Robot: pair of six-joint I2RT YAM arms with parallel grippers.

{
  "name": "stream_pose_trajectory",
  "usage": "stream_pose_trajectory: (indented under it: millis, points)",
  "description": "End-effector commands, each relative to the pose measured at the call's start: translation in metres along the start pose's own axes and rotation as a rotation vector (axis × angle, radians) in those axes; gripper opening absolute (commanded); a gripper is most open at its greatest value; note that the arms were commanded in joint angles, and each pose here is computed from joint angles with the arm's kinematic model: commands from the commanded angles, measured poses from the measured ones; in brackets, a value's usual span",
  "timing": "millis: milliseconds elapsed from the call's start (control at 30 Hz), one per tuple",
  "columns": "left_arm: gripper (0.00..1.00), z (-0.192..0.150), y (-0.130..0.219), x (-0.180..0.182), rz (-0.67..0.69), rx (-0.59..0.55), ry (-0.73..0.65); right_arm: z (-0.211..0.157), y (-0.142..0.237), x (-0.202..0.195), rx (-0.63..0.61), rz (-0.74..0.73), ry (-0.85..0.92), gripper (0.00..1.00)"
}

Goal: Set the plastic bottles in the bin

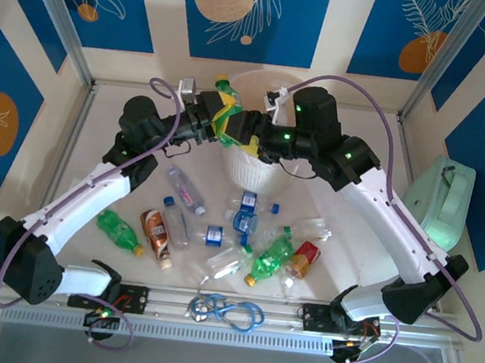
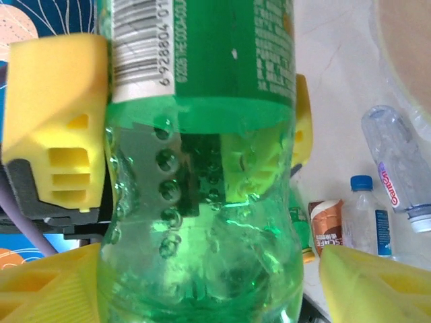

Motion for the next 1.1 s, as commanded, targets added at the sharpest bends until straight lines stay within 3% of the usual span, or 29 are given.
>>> stream_pose_trajectory:
  millis: [0,467,533,567,633,833,1067]
  points:
    - [0.57,-0.008,-0.002,-0.016,-0.073,0.033,-0.024,-0.002,0.004,0.012,0.013,0.061,-0.005,0.74]
    - [0.6,-0.013,-0.003,-0.002,-0.037,0.054,-0.033,-0.001,0.007,0.006,-0.007,0.045,-0.007,0.54]
    - [0.76,-0.013,-0.002,0.004,-0.01,0.049,-0.037,-0.001,0.009,0.005,-0.011,0.04,-0.003,0.53]
    - [0.98,-0.013,0.0,0.007,0.011,0.042,-0.046,0.0,0.01,0.005,-0.015,0.037,0.002,0.52]
    - [1.0,-0.012,0.003,0.009,0.054,0.032,-0.084,0.002,0.013,0.003,-0.024,0.012,0.011,0.51]
    - [1.0,-0.005,0.024,0.01,0.297,-0.001,-0.3,0.025,0.039,-0.01,-0.114,-0.124,0.069,0.51]
    - [1.0,0.017,0.09,0.027,0.715,-0.15,-0.521,0.067,0.059,-0.039,-0.208,-0.333,0.134,0.51]
Point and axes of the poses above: each hand's point on the last joint's axis, 136 mm out from that joint toward the fingers, its own y axis back along the fingers, its own x axis along the line the jaws close on, z = x × y, the point moved 1 cm from there along y, back along the fingers, and after that the axes turned 4 degrees about -y, right-handed, at the moved point
